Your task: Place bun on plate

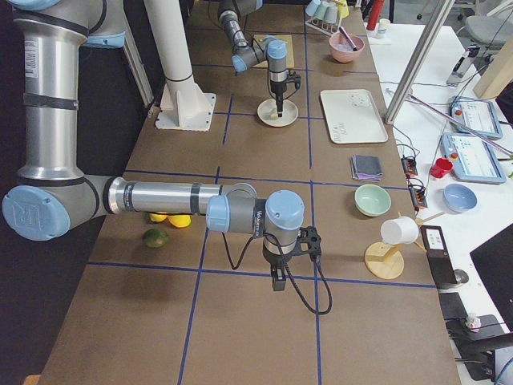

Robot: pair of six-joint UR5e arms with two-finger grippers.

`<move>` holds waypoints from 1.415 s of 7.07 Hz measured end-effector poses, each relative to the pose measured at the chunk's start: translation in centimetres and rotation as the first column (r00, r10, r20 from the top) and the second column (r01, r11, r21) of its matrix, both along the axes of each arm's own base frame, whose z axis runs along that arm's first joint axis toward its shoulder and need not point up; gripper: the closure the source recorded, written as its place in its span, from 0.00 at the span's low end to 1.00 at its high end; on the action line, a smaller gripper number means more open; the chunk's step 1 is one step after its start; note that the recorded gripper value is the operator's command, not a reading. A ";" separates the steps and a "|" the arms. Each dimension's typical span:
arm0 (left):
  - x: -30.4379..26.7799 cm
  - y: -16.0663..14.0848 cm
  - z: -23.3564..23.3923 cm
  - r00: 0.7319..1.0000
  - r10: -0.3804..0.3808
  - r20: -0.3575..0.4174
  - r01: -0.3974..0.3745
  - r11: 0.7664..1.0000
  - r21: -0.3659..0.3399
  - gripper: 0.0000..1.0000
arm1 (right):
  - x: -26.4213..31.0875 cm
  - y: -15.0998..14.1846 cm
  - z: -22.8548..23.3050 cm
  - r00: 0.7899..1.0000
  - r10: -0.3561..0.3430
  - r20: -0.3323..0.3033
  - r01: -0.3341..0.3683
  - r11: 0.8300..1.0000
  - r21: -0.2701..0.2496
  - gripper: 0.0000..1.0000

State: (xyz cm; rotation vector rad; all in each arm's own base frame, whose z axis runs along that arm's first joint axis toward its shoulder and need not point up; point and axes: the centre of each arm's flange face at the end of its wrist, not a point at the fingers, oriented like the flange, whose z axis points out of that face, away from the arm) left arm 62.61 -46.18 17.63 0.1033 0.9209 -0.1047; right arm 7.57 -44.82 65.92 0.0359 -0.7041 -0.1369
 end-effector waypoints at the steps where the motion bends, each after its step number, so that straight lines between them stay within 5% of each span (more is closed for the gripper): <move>1: -2.1 -0.6 0.0 0.999 0.003 0.041 -0.003 1.000 0.008 0.01 | 0.0 0.0 0.1 1.000 0.000 0.000 0.000 1.000 -0.001 0.00; 4: -16.9 -1.9 6.3 0.985 0.122 0.119 -0.133 0.988 0.085 0.01 | 0.0 0.0 0.2 1.000 -0.001 0.000 0.001 1.000 -0.003 0.00; 8: -43.2 -6.2 24.6 0.926 0.322 0.199 -0.361 0.911 0.202 0.00 | 0.0 0.1 0.2 1.000 -0.002 0.001 0.002 1.000 -0.003 0.00; 10: -53.6 -4.6 32.4 0.929 0.319 0.185 -0.352 0.918 0.182 0.00 | 0.0 0.0 0.2 1.000 -0.002 0.000 0.002 1.000 -0.003 0.00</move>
